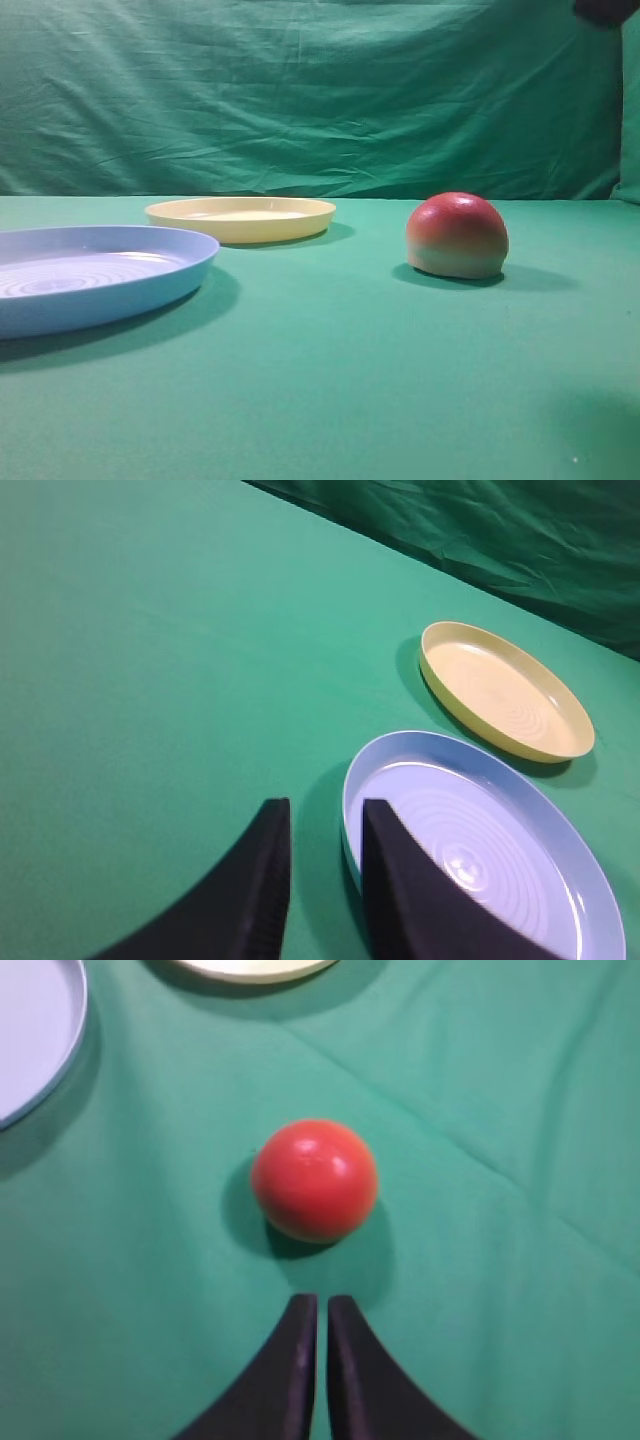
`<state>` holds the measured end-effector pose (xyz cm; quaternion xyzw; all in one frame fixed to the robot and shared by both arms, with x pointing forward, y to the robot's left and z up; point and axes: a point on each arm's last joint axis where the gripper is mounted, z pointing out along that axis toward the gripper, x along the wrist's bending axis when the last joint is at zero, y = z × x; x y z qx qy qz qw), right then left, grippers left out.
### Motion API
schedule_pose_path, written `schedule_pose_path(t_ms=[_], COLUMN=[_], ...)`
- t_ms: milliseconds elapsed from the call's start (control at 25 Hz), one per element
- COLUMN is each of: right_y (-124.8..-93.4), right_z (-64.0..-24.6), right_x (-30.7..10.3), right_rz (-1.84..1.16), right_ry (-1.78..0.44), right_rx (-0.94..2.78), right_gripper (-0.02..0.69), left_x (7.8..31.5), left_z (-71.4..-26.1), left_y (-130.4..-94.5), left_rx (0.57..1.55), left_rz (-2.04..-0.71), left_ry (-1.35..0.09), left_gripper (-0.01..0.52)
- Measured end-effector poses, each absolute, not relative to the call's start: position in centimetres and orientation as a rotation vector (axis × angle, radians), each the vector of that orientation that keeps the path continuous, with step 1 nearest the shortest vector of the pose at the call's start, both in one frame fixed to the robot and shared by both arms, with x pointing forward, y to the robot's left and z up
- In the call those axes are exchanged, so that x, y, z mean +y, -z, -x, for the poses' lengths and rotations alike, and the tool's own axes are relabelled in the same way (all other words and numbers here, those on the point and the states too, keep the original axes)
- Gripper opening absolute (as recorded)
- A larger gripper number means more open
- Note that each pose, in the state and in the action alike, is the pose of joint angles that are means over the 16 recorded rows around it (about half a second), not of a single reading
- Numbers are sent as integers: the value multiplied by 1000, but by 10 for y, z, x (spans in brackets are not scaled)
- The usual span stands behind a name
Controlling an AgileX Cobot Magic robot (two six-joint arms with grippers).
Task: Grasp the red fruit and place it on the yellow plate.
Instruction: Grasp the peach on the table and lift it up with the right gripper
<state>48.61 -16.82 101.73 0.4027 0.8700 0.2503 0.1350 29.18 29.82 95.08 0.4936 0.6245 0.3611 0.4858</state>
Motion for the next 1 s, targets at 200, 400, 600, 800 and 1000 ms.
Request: schedule_pose_path(t_ms=[200,400,600,800,1000], right_y=[-998,-975,-951,-935,-938], right_z=[-506,-523,-534,-541,-550], right_x=[-156,-148,-143,-140,-133], right_rz=[-1170,-1184,-1197,-1209,-1226], right_ry=[-695,-667,-636,-618,-633], right_rx=[2541,2548,2556,2563,2565], right_gripper=[553,640,604,501,367], left_x=[298,298,298,298,298], left_z=[-292,-292,-292,-292,-292], left_y=[-951,-951,-951,-951,-951], left_rx=[1520,1520,1520,1520,1520], left_rz=[-1201,-1201,-1201,-1201,-1201], left_ry=[-879,-879,-879,-879,-879], left_gripper=[157,157,157,157,157])
